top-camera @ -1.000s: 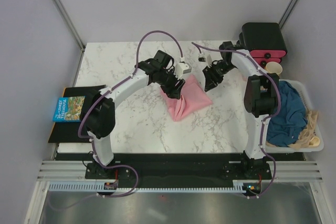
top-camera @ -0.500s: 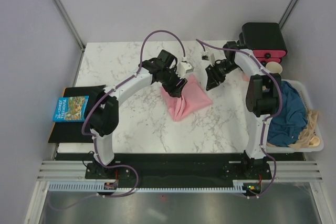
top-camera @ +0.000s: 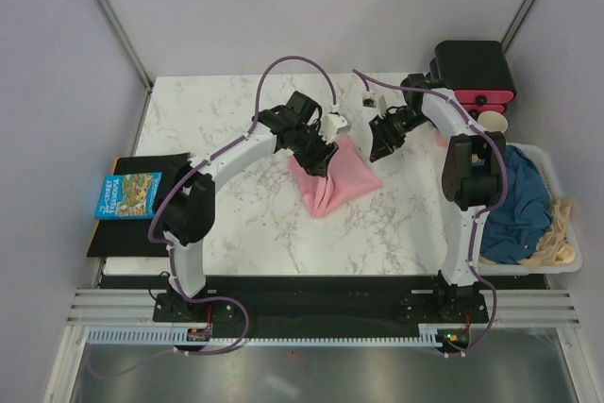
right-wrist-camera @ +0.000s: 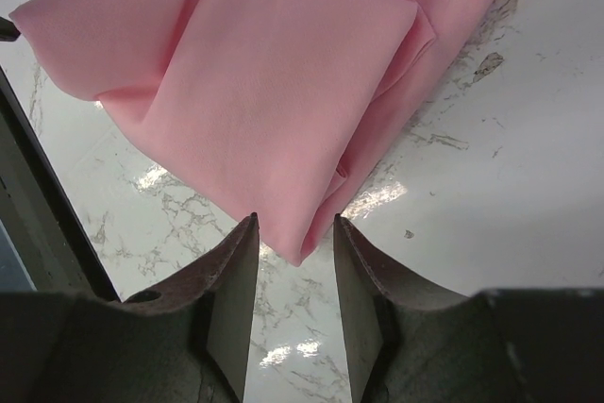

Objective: Fold and stack the t-shirts
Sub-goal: Fold the long partially folded tshirt into a neat square

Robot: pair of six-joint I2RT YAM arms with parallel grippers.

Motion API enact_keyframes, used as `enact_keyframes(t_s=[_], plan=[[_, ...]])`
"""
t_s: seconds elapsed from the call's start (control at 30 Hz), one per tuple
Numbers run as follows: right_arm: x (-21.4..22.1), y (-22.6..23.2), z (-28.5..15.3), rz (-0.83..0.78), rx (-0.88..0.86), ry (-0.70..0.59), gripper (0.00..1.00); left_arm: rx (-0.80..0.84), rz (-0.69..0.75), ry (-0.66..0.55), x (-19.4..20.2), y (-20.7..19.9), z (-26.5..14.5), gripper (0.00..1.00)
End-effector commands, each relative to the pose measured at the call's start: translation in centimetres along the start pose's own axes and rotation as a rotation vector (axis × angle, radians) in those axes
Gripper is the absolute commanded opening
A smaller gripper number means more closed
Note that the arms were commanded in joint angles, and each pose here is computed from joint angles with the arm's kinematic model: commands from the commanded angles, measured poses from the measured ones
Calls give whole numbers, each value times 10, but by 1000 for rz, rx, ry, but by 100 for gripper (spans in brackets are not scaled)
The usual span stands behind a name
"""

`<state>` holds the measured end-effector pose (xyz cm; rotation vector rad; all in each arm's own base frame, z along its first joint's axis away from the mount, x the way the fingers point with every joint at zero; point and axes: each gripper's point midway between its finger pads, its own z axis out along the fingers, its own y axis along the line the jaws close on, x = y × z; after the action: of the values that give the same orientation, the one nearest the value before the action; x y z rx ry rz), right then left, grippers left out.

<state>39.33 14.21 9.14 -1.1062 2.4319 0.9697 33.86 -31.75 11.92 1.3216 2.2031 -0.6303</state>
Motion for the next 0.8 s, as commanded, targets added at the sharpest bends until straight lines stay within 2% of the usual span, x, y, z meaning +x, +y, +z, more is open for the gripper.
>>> enact_keyframes(t_s=[0.0,0.13,0.23,0.27,0.3,0.77], plan=[[-18,7,-10,-41,6,-62,45,-6,-31,11,-4,3,11,54],[-19,6,-12,-45,19,-61,44,-15,-29,14,-4,6,14,48],[-19,5,-12,-49,27,-60,43,-25,-24,12,-6,9,13,22],[-20,6,-13,-49,25,-63,43,-31,-24,13,-6,9,13,7],[-20,6,-12,-45,23,-65,42,-44,-21,13,-6,11,11,2],[-11,9,-5,-39,5,-51,41,-201,45,10,1,27,-29,2]])
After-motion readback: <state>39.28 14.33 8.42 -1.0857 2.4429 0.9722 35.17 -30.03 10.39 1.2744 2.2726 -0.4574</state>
